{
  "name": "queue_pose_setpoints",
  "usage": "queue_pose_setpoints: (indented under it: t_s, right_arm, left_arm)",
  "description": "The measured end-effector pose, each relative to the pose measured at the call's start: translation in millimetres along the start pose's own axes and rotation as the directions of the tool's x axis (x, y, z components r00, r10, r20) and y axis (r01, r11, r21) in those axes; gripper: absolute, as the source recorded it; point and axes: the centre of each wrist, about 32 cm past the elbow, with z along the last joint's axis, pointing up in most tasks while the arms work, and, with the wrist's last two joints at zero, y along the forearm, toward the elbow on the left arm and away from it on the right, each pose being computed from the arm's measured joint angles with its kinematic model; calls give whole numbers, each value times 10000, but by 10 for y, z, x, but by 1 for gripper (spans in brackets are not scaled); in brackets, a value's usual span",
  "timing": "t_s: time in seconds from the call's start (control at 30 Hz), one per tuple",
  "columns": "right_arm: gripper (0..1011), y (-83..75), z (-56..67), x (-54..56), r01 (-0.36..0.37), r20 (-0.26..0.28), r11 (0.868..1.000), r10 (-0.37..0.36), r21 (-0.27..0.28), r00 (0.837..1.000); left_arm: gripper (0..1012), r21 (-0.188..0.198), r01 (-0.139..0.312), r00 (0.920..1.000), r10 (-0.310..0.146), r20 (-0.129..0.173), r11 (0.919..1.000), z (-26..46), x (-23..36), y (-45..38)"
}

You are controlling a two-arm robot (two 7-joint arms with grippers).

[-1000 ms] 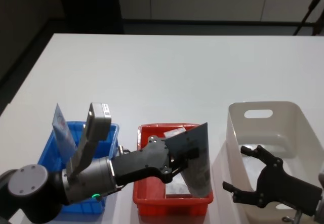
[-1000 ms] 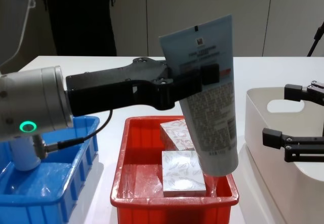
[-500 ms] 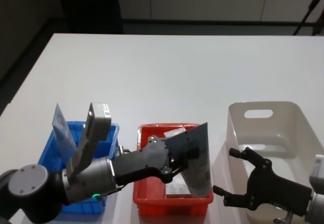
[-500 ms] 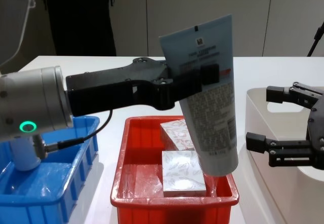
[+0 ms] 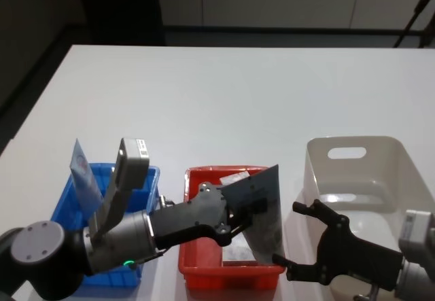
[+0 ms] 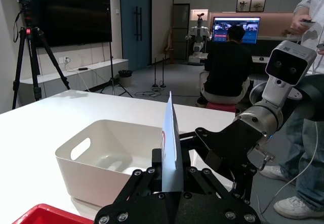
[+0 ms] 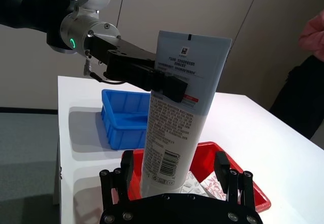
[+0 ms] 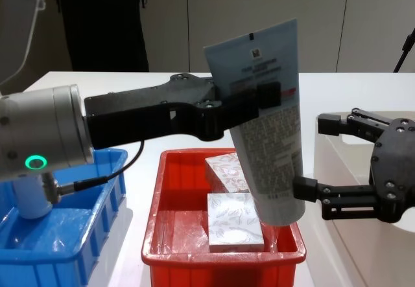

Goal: Bimanual collaborative sorting of washing and personal care products

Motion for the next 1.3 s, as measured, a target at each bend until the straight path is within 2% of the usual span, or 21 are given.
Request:
queue_pose_setpoints:
  t_s: [0.73, 1.3]
  right_arm:
    - [1001, 234, -35, 31, -85, 182, 10000, 86, -41, 9998]
    - [1001, 379, -63, 21, -433, 232, 9991, 433, -13, 9988]
  left_arm:
    - [193, 0, 0, 10000, 0, 0, 10000, 0, 0, 0]
    - [194, 1, 0, 10000, 0, 0, 10000, 0, 0, 0]
